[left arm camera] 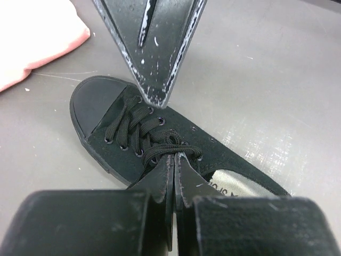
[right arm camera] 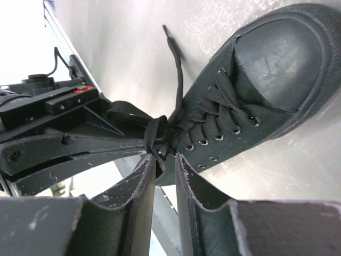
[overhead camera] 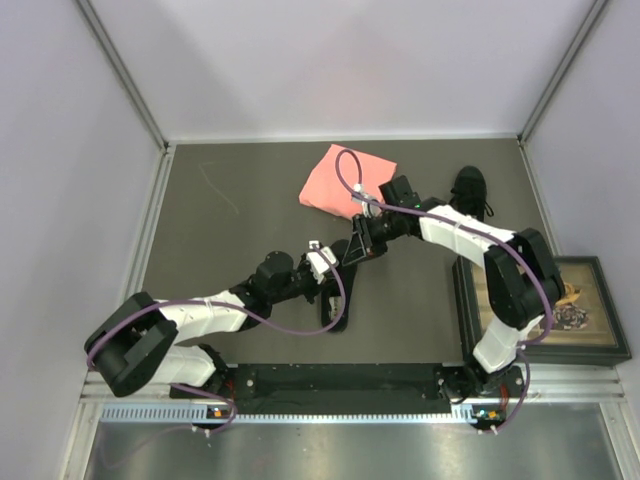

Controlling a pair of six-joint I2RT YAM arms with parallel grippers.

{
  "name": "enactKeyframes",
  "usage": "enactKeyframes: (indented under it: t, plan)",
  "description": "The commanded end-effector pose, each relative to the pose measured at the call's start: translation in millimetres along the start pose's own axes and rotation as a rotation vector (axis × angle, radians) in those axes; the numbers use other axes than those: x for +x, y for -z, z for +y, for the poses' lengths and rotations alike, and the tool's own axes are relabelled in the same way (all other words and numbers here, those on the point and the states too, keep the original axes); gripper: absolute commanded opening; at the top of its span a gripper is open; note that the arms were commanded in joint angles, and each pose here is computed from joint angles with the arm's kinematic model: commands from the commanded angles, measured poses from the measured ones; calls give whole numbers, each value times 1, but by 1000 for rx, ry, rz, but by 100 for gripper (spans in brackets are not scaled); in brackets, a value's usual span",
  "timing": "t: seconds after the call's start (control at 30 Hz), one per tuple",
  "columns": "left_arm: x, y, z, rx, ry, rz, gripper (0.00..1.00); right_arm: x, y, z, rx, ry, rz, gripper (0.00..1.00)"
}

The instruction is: Tie the shoes

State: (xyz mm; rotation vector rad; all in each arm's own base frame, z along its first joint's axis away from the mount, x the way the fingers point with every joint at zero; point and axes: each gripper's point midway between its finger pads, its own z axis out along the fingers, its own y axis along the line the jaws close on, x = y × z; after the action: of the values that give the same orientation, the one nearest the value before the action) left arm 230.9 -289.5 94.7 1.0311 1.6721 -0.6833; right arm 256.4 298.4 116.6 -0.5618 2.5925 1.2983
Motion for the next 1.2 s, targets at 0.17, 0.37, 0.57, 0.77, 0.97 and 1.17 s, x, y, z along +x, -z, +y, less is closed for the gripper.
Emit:
enactKeyframes:
  t: [0.17,0.37,0.57,0.77,0.97,1.17]
  plan:
    - [-22,0,-1,16,-46,-84,0,-5,-12,6,-86,-67,24,25]
    - [-21,0,-2,19,-44,-82,0,-1,-18,5,-93,-90,44,26]
    - [-22,-1,-2,24,-50,-82,0,4,-23,8,-117,-110,64,26]
    - [-21,-1,-2,25,-53,-81,0,8,-25,7,-117,-120,79,26]
    - [-20,-2,-1,23,-55,-78,0,11,-27,10,-126,-123,93,26]
    - [-20,-2,-1,23,-60,-75,0,15,-28,11,-135,-140,108,26]
